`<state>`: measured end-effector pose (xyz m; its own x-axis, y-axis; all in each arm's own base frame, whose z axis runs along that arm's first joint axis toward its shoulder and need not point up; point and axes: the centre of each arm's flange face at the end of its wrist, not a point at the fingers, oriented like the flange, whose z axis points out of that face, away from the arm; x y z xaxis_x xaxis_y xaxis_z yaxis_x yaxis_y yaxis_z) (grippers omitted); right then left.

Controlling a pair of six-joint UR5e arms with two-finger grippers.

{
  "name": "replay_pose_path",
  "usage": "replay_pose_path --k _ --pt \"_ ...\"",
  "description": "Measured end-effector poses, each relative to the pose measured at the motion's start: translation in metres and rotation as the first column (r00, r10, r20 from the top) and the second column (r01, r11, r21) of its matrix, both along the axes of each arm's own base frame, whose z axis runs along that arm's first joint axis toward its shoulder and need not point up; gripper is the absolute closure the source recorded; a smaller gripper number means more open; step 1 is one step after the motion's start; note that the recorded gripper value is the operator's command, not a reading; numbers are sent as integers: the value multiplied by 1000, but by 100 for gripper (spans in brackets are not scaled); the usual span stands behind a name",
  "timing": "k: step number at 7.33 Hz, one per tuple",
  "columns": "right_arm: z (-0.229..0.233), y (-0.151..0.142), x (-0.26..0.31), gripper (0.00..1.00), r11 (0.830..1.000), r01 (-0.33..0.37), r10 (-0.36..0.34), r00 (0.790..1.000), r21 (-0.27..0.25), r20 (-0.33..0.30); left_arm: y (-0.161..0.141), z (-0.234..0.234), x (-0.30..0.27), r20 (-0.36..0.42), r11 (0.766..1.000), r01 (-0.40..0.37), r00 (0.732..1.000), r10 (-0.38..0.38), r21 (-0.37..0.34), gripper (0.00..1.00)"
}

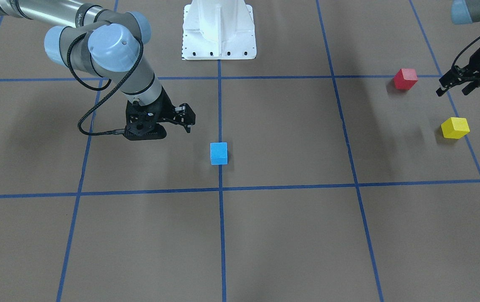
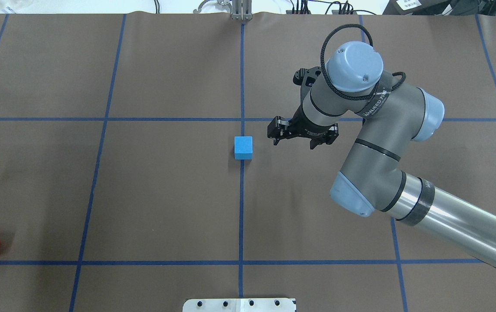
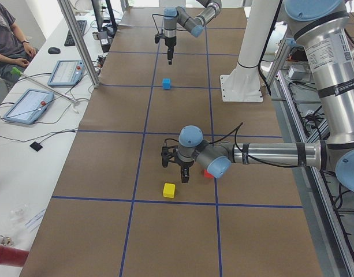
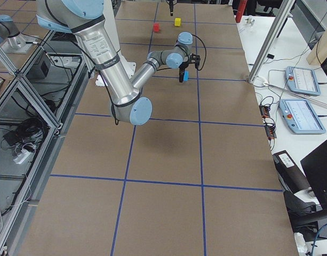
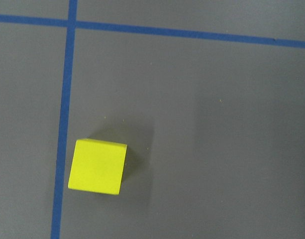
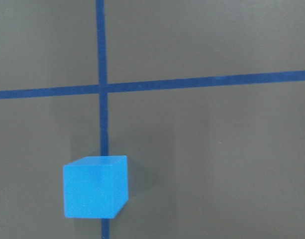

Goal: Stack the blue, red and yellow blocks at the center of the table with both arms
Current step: 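Raise the right gripper away while the left gripper grasps the red cube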

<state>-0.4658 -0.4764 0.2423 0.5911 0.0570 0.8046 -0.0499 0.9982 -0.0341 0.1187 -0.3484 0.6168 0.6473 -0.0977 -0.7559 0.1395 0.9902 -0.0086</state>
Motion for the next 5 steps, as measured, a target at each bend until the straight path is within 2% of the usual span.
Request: replay_pose_path --k 2,5 --pt "6 1 3 0 1000 -4 4 1000 -2 -7 25 -2 46 32 1000 6 999 -5 -28 0" --pt "17 5 0 0 1000 -1 1 1000 -6 -21 51 1 68 46 997 -61 997 63 -48 0"
